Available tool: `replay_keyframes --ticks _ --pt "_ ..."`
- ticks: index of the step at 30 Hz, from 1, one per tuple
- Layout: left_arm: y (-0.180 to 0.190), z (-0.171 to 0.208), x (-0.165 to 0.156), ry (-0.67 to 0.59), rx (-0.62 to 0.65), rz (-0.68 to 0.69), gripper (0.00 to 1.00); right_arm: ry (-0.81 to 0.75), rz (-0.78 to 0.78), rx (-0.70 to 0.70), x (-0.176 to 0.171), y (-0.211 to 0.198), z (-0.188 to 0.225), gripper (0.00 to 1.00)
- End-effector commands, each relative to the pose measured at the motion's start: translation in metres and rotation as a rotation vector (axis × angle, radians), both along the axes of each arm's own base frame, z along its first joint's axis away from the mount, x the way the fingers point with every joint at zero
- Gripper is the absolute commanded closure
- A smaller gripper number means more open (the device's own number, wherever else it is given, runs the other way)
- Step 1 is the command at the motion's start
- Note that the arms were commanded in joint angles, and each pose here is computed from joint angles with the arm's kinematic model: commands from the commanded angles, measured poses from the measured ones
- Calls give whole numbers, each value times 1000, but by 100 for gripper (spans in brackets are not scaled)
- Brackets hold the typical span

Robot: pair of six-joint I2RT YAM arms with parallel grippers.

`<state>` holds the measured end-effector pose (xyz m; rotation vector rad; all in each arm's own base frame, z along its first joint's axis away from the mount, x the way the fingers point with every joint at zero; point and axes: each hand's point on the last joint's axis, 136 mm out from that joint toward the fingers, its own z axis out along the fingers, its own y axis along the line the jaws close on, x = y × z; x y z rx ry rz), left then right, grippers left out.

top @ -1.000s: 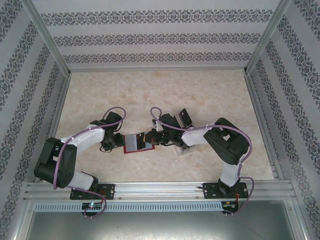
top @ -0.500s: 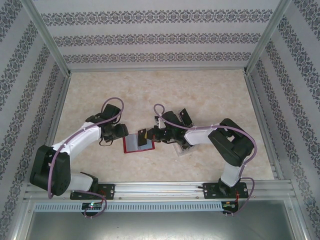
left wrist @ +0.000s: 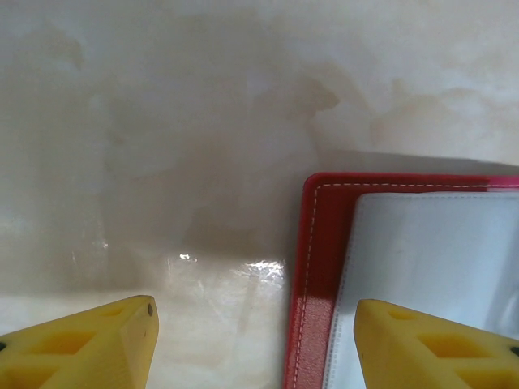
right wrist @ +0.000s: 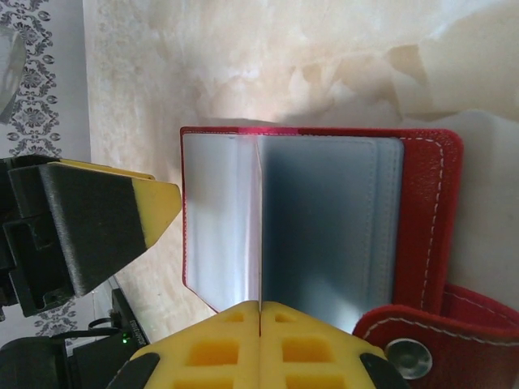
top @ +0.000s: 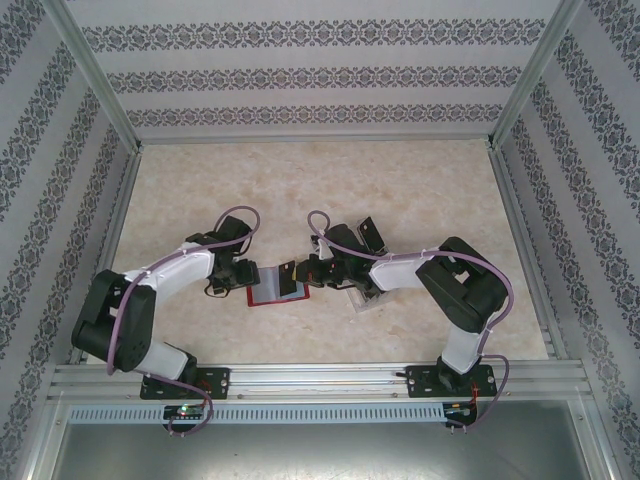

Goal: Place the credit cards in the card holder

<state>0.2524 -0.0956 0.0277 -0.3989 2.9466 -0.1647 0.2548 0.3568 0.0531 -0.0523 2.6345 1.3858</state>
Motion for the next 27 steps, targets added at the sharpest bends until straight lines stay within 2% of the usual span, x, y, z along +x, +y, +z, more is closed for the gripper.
replay_keyframes --ticks 1,13,27 --pt "2 -9 -3 8 38 -34 34 -9 25 -1 3 2 -2 100" --pt "4 -17 -7 20 46 -30 35 -14 54 24 6 16 5 100" --pt "5 -18 -7 22 46 -29 35 16 68 10 -2 18 -8 100"
